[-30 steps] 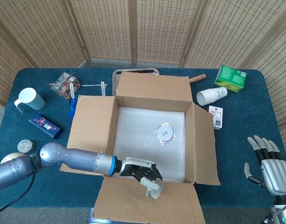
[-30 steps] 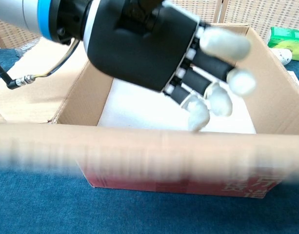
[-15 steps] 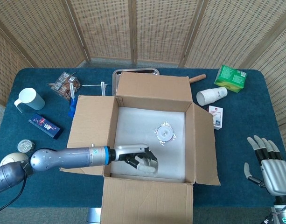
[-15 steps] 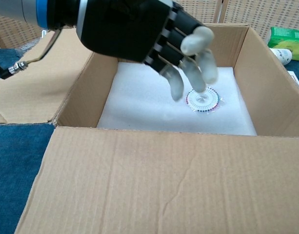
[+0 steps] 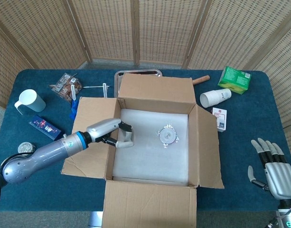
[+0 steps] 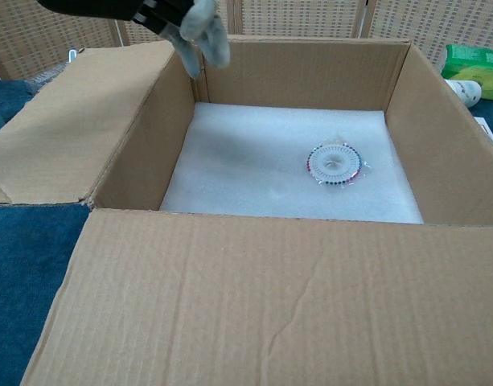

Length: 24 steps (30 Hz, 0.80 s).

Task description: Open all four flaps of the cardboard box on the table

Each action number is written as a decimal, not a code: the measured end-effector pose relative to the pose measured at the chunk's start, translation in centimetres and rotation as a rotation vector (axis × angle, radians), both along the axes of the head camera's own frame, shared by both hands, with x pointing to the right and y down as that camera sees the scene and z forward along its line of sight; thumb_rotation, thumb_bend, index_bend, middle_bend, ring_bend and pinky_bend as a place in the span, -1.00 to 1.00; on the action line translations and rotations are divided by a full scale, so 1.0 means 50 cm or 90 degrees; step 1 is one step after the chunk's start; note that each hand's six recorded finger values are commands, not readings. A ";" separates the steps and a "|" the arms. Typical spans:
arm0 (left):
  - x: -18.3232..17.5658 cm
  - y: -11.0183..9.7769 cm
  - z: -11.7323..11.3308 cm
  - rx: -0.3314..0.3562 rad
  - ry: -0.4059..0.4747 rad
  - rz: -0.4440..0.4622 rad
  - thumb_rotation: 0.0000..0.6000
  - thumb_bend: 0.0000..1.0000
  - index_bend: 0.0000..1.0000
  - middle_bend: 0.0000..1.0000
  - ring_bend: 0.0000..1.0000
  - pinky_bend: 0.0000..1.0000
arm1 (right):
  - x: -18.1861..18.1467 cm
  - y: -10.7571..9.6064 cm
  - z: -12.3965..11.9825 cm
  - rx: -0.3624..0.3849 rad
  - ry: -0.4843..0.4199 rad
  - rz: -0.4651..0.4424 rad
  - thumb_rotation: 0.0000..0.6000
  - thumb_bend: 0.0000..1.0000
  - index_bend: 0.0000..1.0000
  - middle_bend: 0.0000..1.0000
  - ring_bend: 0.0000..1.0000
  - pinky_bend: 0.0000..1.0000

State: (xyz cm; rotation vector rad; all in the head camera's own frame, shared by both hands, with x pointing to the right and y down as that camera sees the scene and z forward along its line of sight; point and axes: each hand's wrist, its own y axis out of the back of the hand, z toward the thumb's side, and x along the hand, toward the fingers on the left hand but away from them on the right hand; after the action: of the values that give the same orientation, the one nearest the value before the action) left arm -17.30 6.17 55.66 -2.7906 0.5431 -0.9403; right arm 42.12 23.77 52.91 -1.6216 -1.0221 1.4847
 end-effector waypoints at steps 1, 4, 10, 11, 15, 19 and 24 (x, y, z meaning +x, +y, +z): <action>-0.015 -0.007 -0.002 0.024 -0.013 -0.005 -0.29 -1.00 0.24 -0.29 -0.54 -0.51 | 0.000 0.000 0.000 0.000 0.001 0.000 -0.10 0.11 -1.00 -1.00 -1.00 -1.00; -0.054 -0.019 -0.006 0.078 -0.046 -0.017 -0.29 -1.00 0.19 -0.46 -0.66 -0.63 | 0.001 -0.001 0.000 0.001 0.001 0.001 -0.11 0.11 -1.00 -1.00 -1.00 -1.00; -0.139 -0.037 -0.019 0.170 -0.109 -0.059 -0.28 -1.00 0.17 -0.53 -0.68 -0.66 | 0.001 -0.001 -0.001 0.003 0.002 0.003 -0.10 0.11 -1.00 -1.00 -1.00 -1.00; -0.152 -0.039 -0.022 0.183 -0.119 -0.066 -0.28 -1.00 0.17 -0.53 -0.68 -0.66 | 0.001 -0.001 -0.001 0.003 0.003 0.003 -0.10 0.11 -1.00 -1.00 -1.00 -1.00; -0.205 -0.042 -0.029 0.235 -0.163 -0.090 -0.29 -1.00 0.15 -0.56 -0.69 -0.67 | 0.000 -0.001 -0.002 0.005 0.005 0.001 -0.10 0.11 -1.00 -1.00 -1.00 -1.00; -0.249 -0.045 -0.037 0.297 -0.210 -0.106 -0.27 -1.00 0.14 -0.56 -0.69 -0.67 | -0.001 -0.001 -0.003 0.006 0.007 0.000 -0.11 0.11 -1.00 -1.00 -1.00 -1.00; -0.295 -0.047 -0.046 0.361 -0.246 -0.135 -0.22 -1.00 0.10 -0.59 -0.69 -0.67 | -0.002 -0.001 -0.007 0.013 0.008 0.001 -0.11 0.11 -1.00 -1.00 -1.00 -1.00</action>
State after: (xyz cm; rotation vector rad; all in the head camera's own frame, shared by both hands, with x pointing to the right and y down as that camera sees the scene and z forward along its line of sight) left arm -32.06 3.80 53.34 -2.0205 0.8860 -1.1168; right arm 42.01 23.70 52.56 -1.5954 -1.0287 1.4803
